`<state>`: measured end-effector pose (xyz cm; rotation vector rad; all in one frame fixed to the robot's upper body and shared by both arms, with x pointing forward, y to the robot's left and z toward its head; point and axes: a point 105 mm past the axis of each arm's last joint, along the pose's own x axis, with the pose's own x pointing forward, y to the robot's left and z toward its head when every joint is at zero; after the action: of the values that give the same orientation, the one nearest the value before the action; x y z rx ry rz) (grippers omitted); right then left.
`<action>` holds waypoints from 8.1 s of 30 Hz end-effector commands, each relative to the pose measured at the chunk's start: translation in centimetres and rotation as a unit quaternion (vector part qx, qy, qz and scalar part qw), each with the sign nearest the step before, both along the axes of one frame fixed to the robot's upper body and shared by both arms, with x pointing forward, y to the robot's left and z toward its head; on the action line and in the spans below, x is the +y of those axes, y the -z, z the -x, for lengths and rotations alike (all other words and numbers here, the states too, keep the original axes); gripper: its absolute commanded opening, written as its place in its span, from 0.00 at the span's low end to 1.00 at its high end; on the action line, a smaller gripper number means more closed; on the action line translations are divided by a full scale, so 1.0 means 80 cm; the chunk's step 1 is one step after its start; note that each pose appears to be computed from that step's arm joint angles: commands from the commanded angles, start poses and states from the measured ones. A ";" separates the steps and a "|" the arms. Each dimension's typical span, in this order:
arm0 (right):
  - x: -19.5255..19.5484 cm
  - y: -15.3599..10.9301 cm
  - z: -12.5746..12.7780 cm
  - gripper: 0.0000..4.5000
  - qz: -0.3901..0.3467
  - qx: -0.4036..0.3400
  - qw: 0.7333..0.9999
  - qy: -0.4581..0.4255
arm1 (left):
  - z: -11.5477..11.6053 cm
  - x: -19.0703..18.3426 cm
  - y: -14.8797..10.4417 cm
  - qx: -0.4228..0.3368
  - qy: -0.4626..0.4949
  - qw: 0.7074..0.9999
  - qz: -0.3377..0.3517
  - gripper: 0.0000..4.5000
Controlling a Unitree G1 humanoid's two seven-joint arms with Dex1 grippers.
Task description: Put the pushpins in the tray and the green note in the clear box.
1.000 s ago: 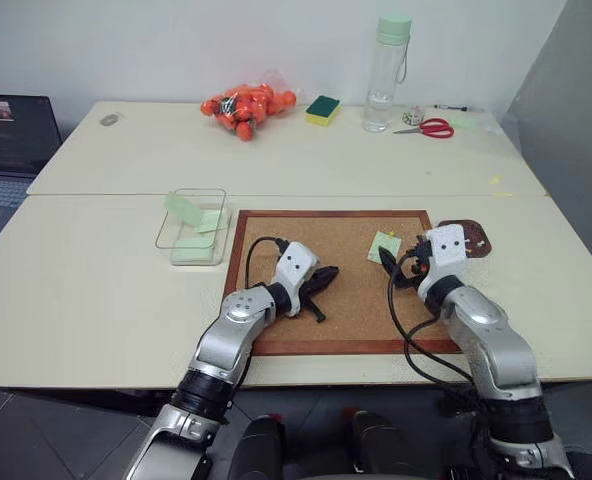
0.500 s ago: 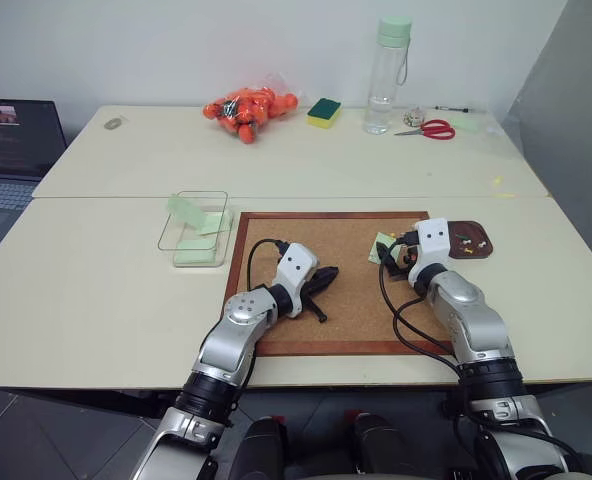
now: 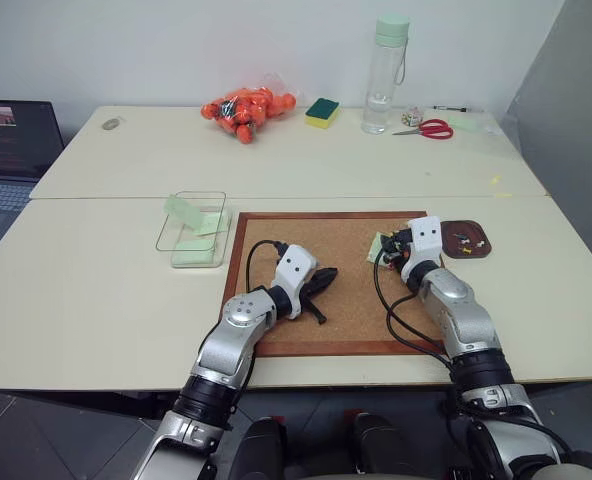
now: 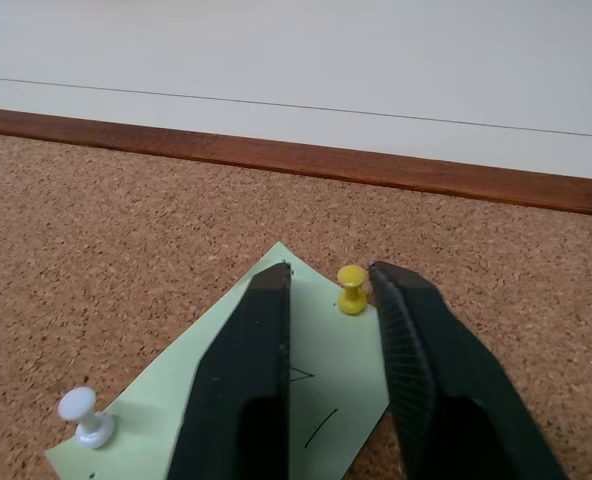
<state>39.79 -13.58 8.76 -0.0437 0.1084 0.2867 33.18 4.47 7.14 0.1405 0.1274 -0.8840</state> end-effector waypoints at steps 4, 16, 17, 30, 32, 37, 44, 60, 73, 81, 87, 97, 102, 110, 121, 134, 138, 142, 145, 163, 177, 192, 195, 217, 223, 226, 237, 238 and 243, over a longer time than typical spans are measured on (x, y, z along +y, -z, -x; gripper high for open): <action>-0.003 -0.017 -0.008 0.01 -0.007 -0.026 1.000 0.003 | 0.011 -0.002 0.026 0.036 0.004 0.999 -0.014 0.00; -0.018 -0.048 -0.001 0.01 -0.039 -0.073 0.996 0.025 | 0.011 -0.002 0.029 0.039 0.002 0.999 -0.016 0.00; -0.018 -0.051 0.000 0.01 -0.044 -0.077 0.996 0.024 | 0.011 -0.001 0.030 0.040 0.001 0.999 -0.017 0.00; -0.019 -0.046 0.011 0.01 -0.031 -0.075 0.996 0.021 | 0.013 -0.001 0.035 0.048 0.000 0.999 -0.016 0.00; -0.018 -0.047 0.013 0.01 -0.028 -0.079 0.996 0.018 | 0.013 -0.001 0.035 0.048 0.000 0.999 -0.017 0.00; -0.039 -0.052 0.011 0.01 -0.024 -0.090 0.993 0.066 | 0.014 -0.002 0.035 0.048 0.004 0.999 -0.018 0.00; -0.113 -0.064 0.001 0.01 -0.014 -0.110 0.970 0.215 | 0.016 -0.003 0.035 0.049 0.007 0.999 -0.018 0.00; -0.155 -0.041 -0.017 0.11 -0.039 -0.061 0.958 0.279 | 0.019 -0.001 0.036 0.050 0.007 0.998 -0.021 0.00; -0.149 -0.052 -0.012 0.73 -0.019 -0.082 0.961 0.265 | 0.017 -0.004 0.035 0.049 0.009 0.999 -0.021 0.00; -0.072 -0.040 0.018 0.77 0.007 -0.077 0.995 0.064 | 0.017 -0.006 0.036 0.051 0.011 0.998 -0.019 0.00; -0.014 -0.042 0.070 0.77 0.028 -0.099 0.987 -0.122 | 0.017 -0.006 0.038 0.055 0.011 0.998 -0.019 0.00; -0.001 -0.044 0.096 0.77 0.053 -0.127 0.977 -0.160 | 0.017 -0.006 0.038 0.055 0.011 0.998 -0.019 0.00; 0.018 -0.050 0.125 0.77 0.064 -0.147 0.963 -0.218 | 0.017 -0.005 0.038 0.054 0.010 0.998 -0.020 0.00; 0.018 -0.015 0.109 0.77 0.059 -0.093 0.976 -0.189 | 0.017 -0.006 0.038 0.054 0.012 0.998 -0.020 0.00; 0.002 -0.011 0.081 0.77 0.016 -0.080 0.988 -0.131 | 0.017 -0.005 0.038 0.053 0.010 0.998 -0.021 0.00; -0.006 0.005 0.075 0.44 -0.003 -0.043 0.993 -0.114 | 0.018 -0.004 0.037 0.053 0.011 0.998 -0.022 0.00; -0.006 0.005 0.076 0.23 -0.004 -0.043 0.993 -0.113 | 0.019 -0.005 0.037 0.053 0.012 0.998 -0.022 0.00; -0.007 0.006 0.076 0.03 -0.002 -0.041 0.993 -0.110 | 0.019 -0.006 0.037 0.053 0.012 0.998 -0.021 0.00; -0.008 0.006 0.077 0.01 0.000 -0.039 0.993 -0.109 | 0.019 -0.006 0.037 0.054 0.012 0.998 -0.021 0.00; -0.001 -0.025 0.082 0.01 -0.025 -0.090 0.988 -0.123 | 0.017 -0.007 0.036 0.054 0.012 0.998 -0.020 0.00; -0.007 -0.036 0.083 0.01 -0.032 -0.110 0.987 -0.110 | 0.016 -0.008 0.037 0.055 0.014 0.998 -0.020 0.00; -0.009 -0.050 0.082 0.01 -0.026 -0.137 0.985 -0.105 | 0.017 -0.009 0.037 0.056 0.015 0.998 -0.019 0.00; -0.010 -0.053 0.082 0.01 -0.029 -0.142 0.984 -0.103 | 0.017 -0.009 0.037 0.056 0.015 0.998 -0.020 0.00; -0.146 -0.051 0.023 0.01 0.027 -0.114 0.970 0.211 | 0.018 -0.008 0.037 0.056 0.018 0.998 -0.022 0.00; -0.153 -0.050 0.005 0.01 0.012 -0.095 0.969 0.228 | 0.018 -0.008 0.037 0.056 0.018 0.998 -0.022 0.00; -0.157 -0.048 0.002 0.01 0.003 -0.087 0.968 0.234 | 0.019 -0.008 0.037 0.056 0.017 0.998 -0.022 0.00; -0.160 -0.046 0.003 0.46 0.005 -0.087 0.967 0.239 | 0.020 -0.006 0.038 0.057 0.015 0.998 -0.022 0.00; -0.160 -0.046 0.004 0.52 0.006 -0.086 0.967 0.240 | 0.021 -0.006 0.038 0.057 0.015 0.998 -0.022 0.00; -0.156 -0.050 0.007 0.79 0.018 -0.097 0.968 0.231 | 0.020 -0.007 0.038 0.058 0.017 0.998 -0.022 0.00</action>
<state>39.40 -25.92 10.70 -0.0530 0.0025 -0.1905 32.81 4.26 6.96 0.1482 0.1379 -0.8901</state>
